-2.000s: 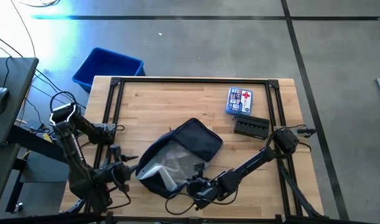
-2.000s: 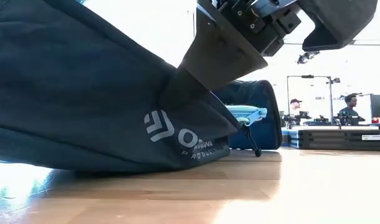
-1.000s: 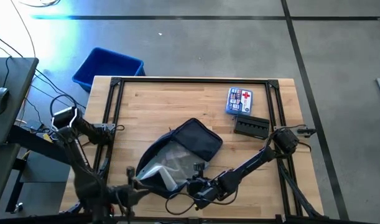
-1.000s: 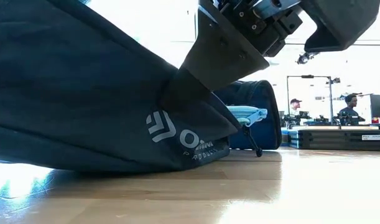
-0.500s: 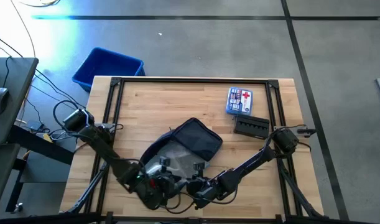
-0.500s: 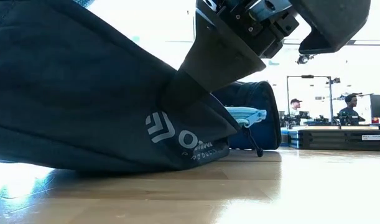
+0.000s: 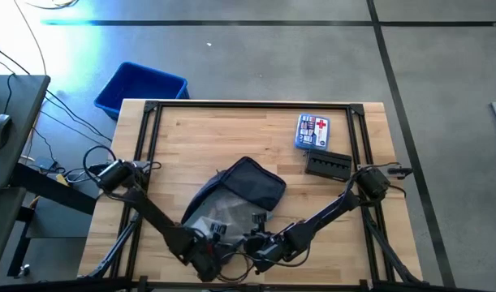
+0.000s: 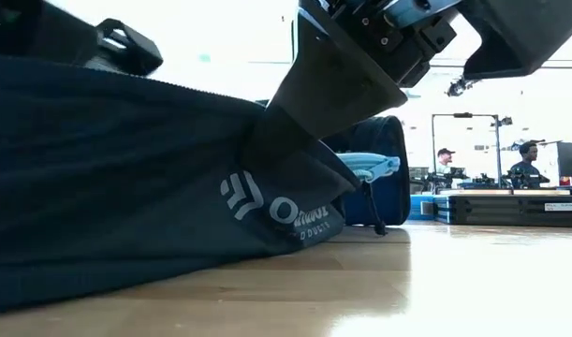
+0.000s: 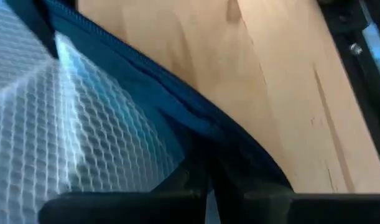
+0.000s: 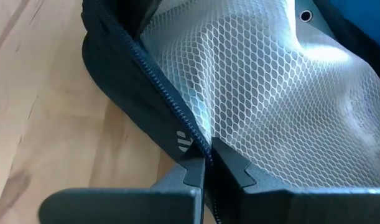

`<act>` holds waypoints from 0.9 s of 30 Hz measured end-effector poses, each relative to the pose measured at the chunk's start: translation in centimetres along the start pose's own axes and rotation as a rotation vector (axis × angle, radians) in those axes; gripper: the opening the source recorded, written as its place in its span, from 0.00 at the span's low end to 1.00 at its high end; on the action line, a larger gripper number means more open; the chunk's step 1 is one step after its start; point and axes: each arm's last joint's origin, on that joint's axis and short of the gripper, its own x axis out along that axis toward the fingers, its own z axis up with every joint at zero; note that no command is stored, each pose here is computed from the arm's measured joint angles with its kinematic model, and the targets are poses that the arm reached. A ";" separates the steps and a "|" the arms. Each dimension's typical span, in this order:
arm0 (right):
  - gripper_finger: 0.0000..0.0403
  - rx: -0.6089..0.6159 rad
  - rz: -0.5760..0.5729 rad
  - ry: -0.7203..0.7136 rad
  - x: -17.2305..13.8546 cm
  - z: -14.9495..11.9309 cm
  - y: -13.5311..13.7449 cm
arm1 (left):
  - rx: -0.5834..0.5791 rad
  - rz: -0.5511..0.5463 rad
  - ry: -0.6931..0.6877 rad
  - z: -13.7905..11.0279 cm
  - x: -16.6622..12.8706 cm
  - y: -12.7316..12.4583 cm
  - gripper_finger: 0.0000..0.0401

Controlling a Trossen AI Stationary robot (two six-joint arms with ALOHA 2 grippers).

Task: Unpack backpack
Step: Put the transparent zip bag into the black backpack

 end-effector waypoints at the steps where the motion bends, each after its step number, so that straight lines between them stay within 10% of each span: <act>1: 0.00 0.000 -0.004 -0.001 0.0 0.0 0.0 | 0.007 0.034 -0.016 0.0 -0.7 -0.1 0.00; 8: 0.00 0.002 -0.018 0.010 0.0 -0.1 -0.1 | -0.011 0.129 -0.289 2.2 -8.4 -0.4 0.00; 13: 0.00 0.001 -0.025 0.012 0.0 -0.2 -0.1 | -0.050 0.187 -0.244 0.1 -12.0 -0.1 0.00; 21: 0.00 0.002 -0.025 0.012 0.0 -0.2 -0.1 | -0.096 0.227 0.064 -5.5 -11.2 -0.3 0.00; 27: 0.00 -0.006 -0.023 0.006 0.0 -0.1 -0.1 | -0.078 0.207 0.052 -8.0 -8.0 -0.1 0.00</act>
